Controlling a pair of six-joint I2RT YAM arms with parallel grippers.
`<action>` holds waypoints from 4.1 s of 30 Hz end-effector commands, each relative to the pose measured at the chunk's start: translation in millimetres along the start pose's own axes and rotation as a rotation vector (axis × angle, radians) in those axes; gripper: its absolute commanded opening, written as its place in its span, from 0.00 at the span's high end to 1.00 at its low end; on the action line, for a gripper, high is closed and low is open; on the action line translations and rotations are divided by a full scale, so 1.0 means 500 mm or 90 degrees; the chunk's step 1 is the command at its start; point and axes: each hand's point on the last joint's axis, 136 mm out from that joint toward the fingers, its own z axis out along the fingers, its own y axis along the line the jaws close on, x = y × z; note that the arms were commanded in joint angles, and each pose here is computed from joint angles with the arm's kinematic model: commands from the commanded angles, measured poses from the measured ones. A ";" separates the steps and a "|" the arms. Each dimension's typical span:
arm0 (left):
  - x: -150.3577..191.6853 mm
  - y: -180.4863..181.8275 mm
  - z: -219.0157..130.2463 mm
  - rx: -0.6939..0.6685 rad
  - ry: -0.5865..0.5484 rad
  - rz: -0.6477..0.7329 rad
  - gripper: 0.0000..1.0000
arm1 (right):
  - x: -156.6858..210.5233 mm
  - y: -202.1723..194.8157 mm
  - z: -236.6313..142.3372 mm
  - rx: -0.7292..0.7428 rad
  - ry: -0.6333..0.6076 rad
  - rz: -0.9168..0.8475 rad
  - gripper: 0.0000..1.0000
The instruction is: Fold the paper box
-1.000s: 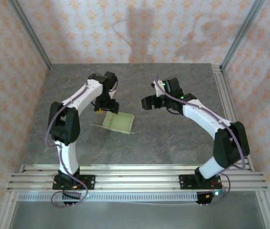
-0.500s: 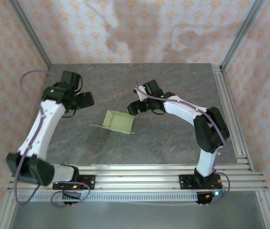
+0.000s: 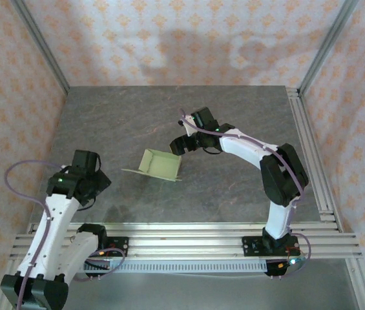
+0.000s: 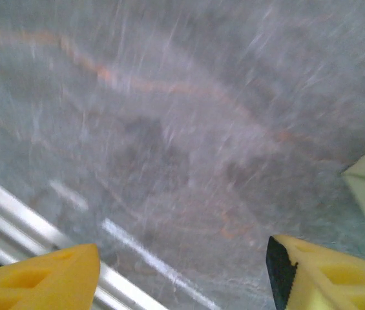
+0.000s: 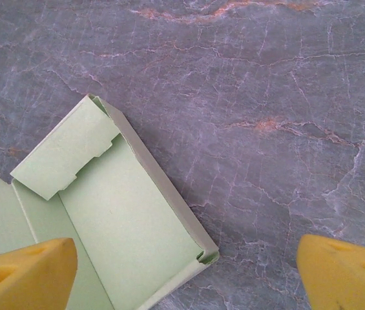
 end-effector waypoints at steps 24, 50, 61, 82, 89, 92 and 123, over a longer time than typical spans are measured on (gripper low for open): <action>0.067 -0.239 0.135 0.165 0.020 -0.063 0.53 | -0.024 0.010 -0.045 0.013 -0.047 -0.004 0.12; -0.001 -0.519 0.250 0.151 0.156 0.162 0.52 | 0.013 -0.087 -0.188 0.135 -0.142 0.084 0.12; 0.095 -0.684 0.267 0.224 0.300 0.307 0.51 | 0.036 -0.142 -0.223 0.176 -0.162 0.128 0.11; -0.083 -0.440 0.171 0.177 0.123 0.179 0.31 | 0.077 -0.189 -0.098 0.113 0.067 -0.052 0.45; -0.063 -0.364 0.151 0.156 0.099 0.164 0.30 | 0.089 -0.218 -0.047 0.113 0.133 0.007 0.59; -0.065 -0.353 0.148 0.153 0.090 0.159 0.30 | 0.097 -0.228 -0.035 0.120 0.145 0.012 0.65; -0.059 -0.347 0.168 0.143 0.096 0.157 0.30 | 0.087 -0.246 -0.035 0.269 0.088 -0.031 0.89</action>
